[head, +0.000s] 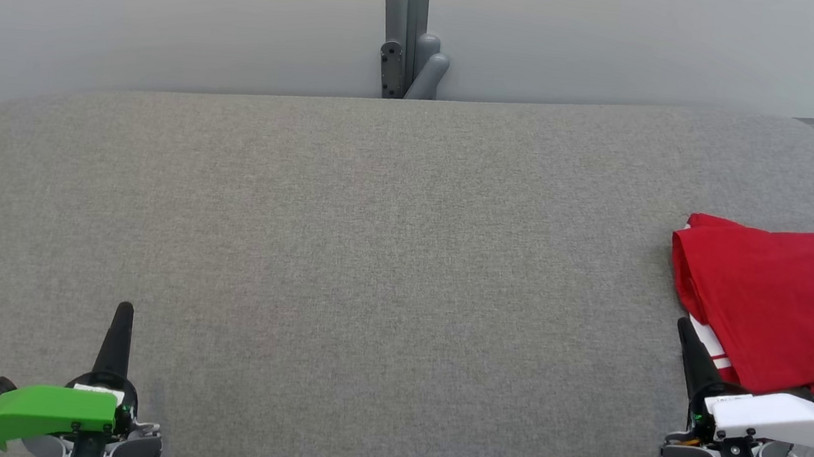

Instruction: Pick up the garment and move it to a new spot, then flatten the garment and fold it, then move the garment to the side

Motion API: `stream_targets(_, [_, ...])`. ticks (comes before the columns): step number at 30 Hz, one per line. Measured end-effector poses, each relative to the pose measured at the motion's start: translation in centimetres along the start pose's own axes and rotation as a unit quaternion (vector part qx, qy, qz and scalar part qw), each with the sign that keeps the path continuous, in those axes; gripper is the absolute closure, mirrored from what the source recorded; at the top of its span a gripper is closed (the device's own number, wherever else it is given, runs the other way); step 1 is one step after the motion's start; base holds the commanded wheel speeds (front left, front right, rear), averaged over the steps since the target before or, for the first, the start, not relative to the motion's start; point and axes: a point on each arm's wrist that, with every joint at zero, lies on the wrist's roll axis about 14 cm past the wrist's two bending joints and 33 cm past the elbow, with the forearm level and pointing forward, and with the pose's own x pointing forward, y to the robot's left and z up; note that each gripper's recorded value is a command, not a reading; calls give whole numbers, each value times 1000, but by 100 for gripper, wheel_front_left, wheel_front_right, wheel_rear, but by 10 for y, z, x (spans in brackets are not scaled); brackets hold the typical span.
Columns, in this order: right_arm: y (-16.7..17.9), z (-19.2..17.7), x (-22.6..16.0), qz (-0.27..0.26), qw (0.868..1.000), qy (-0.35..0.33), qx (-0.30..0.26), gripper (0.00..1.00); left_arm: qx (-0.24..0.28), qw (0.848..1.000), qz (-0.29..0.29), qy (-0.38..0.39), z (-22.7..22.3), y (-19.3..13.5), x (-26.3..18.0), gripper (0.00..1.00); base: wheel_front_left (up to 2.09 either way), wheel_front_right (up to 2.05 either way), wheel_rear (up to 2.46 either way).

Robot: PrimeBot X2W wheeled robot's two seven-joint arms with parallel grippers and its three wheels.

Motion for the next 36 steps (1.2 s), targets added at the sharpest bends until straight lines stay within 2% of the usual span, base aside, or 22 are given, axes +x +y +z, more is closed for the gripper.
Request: stream_targets(36, [16,5,2,31,992,3,119,100,-113,993,-43,0,10,-22,1,100,0,0,0])
